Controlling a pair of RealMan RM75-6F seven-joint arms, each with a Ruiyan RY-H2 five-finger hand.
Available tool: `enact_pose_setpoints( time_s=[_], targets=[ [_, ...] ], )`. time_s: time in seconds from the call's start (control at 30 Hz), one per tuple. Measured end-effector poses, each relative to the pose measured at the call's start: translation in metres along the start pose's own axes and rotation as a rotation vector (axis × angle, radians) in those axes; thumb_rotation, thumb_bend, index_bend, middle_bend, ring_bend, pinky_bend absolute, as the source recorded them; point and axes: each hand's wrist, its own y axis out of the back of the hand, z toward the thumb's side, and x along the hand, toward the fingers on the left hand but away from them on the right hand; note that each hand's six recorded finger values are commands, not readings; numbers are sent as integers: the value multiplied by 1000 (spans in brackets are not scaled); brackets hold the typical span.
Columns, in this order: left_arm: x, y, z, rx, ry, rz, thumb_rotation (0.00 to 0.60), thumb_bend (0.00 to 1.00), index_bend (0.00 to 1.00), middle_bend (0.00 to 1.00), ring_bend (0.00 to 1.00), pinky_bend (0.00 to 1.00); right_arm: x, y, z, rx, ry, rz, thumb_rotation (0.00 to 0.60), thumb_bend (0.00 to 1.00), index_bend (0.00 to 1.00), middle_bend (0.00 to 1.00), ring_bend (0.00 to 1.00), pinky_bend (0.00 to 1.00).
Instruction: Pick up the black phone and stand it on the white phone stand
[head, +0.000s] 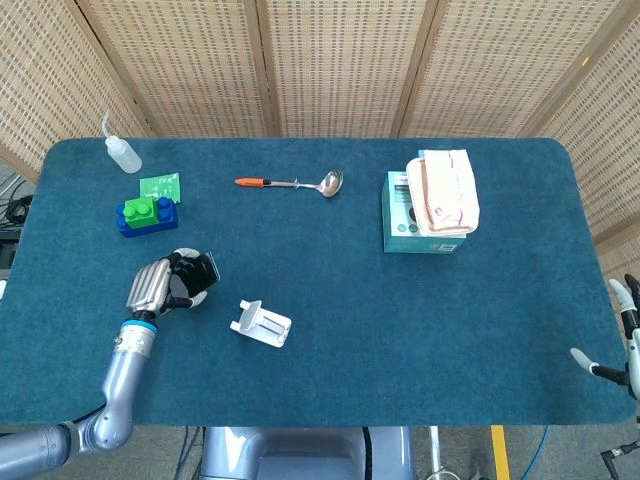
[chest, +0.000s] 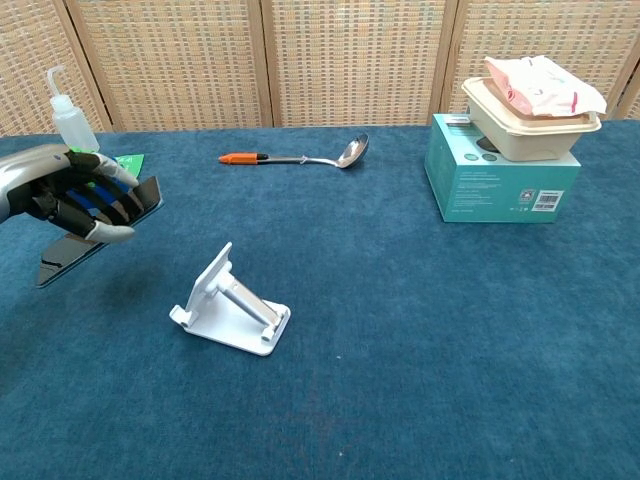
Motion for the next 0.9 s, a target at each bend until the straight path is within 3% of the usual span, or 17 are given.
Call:
enact_pose_setpoints(
  time_s=[0.27,0.5,0.7,0.9],
  targets=[
    [-15,5,38,-135,-219,-30,600,319,330,388,419,423,-4,-4,-2,22,-20,7,600,0,0,0,0,0],
    [-22,-1,63,-203,-464,-122,600,306,331,388,419,424,-9,-11,-3,51,-45,19,600,0,0,0,0,0],
    [-17,-10,58,-241,-623,-222,600,332,350,388,419,424,-14,-14,-8,70,-75,23,600,0,0,0,0,0],
    [-4,-10,37,-303,-724,-266,600,340,368,388,419,424,-19,-16,-12,85,-106,23,600,0,0,0,0,0]
  ],
)
